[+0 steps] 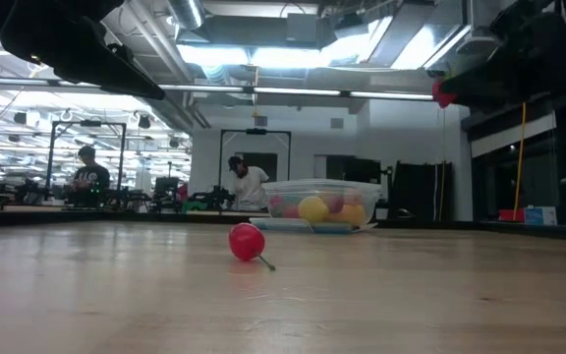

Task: Pick and placing Produce into tupperware
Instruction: Put the red strawberry into the transparent container

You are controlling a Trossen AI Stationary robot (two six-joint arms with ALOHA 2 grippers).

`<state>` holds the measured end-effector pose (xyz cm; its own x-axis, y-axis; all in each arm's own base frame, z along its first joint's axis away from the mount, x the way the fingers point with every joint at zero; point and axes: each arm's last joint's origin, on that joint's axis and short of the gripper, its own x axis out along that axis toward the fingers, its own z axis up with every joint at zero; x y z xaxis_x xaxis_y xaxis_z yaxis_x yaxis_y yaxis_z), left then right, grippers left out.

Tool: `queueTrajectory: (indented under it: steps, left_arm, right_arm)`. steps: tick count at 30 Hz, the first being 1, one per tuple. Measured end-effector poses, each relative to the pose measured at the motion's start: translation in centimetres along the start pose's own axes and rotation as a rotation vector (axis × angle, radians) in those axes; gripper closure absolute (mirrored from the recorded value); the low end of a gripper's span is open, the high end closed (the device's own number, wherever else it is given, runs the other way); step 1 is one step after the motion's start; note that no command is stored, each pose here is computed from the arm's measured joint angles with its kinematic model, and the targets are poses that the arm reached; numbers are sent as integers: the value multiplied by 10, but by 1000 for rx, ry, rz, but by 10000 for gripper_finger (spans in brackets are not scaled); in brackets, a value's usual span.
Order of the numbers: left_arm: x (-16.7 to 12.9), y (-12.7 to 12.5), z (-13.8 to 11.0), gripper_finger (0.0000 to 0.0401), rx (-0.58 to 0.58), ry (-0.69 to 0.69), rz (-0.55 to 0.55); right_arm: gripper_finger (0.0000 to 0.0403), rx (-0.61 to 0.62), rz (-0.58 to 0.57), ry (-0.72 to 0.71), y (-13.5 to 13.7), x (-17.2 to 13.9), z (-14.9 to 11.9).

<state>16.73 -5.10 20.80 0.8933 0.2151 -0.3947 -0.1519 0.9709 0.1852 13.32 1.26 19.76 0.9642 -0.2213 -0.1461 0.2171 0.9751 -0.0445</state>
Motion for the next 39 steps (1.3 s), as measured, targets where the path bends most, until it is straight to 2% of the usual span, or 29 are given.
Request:
queueTrajectory:
  steps: [7, 10, 18, 25, 39]
  left_arm:
    - [0, 0, 0, 171, 3, 0, 0]
    - [0, 0, 0, 171, -2, 0, 0]
    - [0, 0, 0, 171, -3, 0, -1]
    - [0, 0, 0, 171, -3, 0, -1]
    - [0, 0, 0, 171, -3, 0, -1]
  right_arm:
    - [265, 28, -207, -1, -6, 0, -1]
    - [265, 19, -210, 19, -5, 3, -3]
    - [265, -39, -169, 135, 3, 18, -13]
    - [265, -91, -40, 200, 6, 39, -2]
    - [265, -181, 145, 369, -21, 100, 20]
